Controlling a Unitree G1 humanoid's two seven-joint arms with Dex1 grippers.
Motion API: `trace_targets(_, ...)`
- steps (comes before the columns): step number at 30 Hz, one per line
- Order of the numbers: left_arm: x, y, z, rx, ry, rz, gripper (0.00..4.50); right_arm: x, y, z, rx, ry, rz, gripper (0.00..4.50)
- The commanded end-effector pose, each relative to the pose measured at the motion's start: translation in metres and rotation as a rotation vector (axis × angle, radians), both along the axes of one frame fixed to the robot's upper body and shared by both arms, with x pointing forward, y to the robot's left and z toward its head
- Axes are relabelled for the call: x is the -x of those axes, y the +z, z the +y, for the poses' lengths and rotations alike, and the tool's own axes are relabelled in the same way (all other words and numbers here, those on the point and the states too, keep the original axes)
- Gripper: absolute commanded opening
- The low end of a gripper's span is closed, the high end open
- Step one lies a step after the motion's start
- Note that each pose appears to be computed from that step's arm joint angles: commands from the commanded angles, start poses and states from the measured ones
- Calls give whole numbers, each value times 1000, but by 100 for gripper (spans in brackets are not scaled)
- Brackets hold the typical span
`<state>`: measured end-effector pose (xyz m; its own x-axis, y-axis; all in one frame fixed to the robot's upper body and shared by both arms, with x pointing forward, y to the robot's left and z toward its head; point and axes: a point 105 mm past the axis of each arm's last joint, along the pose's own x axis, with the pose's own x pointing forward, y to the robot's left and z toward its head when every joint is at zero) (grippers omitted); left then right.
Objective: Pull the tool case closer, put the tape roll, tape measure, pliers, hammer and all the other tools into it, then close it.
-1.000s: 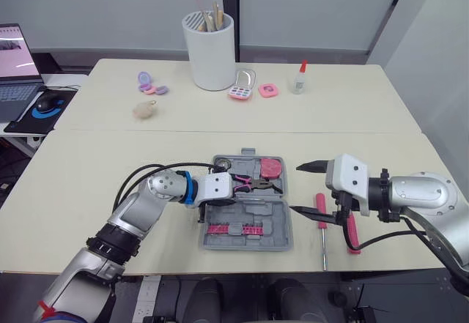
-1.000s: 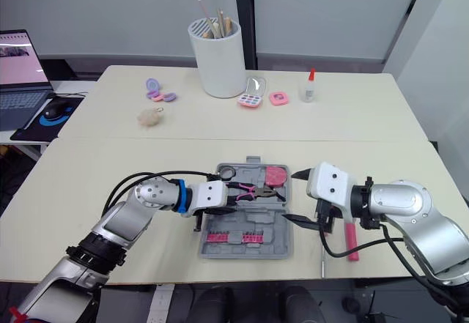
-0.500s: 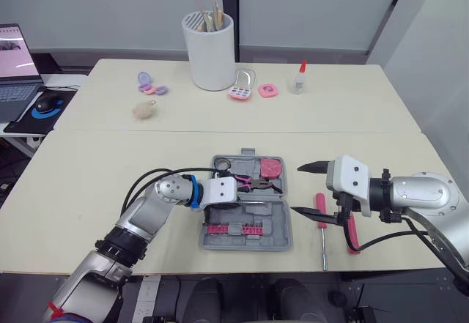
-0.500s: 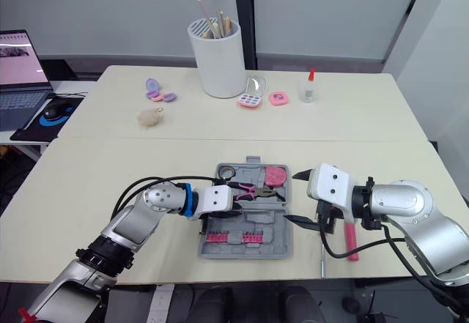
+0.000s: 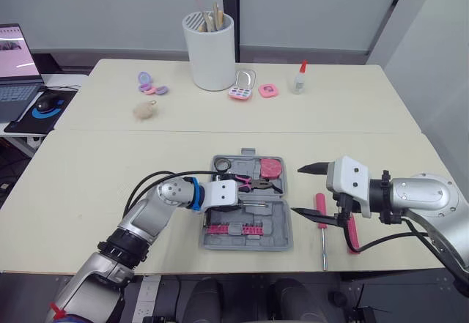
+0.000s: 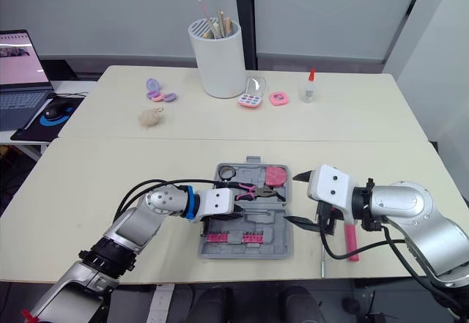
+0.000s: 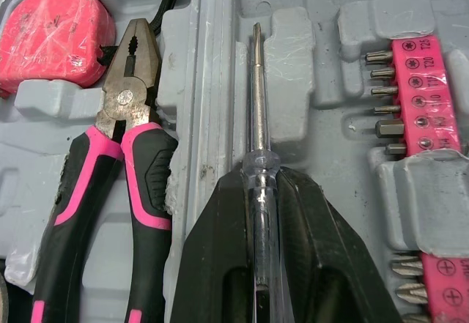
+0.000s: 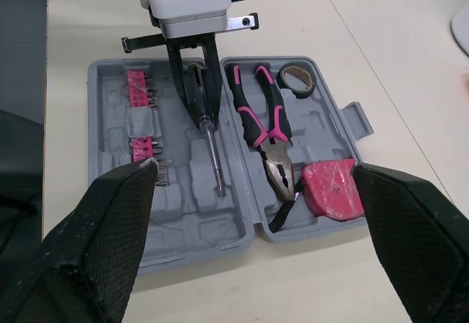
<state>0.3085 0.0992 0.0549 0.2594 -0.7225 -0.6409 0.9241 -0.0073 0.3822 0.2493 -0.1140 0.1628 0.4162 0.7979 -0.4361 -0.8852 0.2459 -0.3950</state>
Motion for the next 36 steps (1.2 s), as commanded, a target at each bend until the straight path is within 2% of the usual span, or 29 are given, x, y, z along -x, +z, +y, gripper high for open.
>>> trace_targets(1, 1, 8, -8, 15, -33, -34, 94, 1, 11, 1, 0, 5, -57, 450)
trace_targets(4, 1, 11, -9, 24, -37, -47, 173, 1, 10, 3, -1, 9, -56, 450)
trace_targets(15, -2, 27, -8, 47, -35, -78, 173, -2, 10, 6, -11, 20, -58, 450)
trace_targets(18, -2, 27, -6, 58, -22, -69, 111, -2, 9, 6, -11, 21, -58, 450)
trace_targets(21, 0, 22, -5, 54, -19, -54, 14, -3, 10, 6, -10, 21, -60, 450)
trace_targets(22, 0, 21, -5, 53, -19, -51, 4, -3, 10, 5, -9, 22, -60, 450)
trace_targets(36, -4, 3, -9, 37, 1, -20, 4, 0, 9, 3, 14, 19, -57, 450)
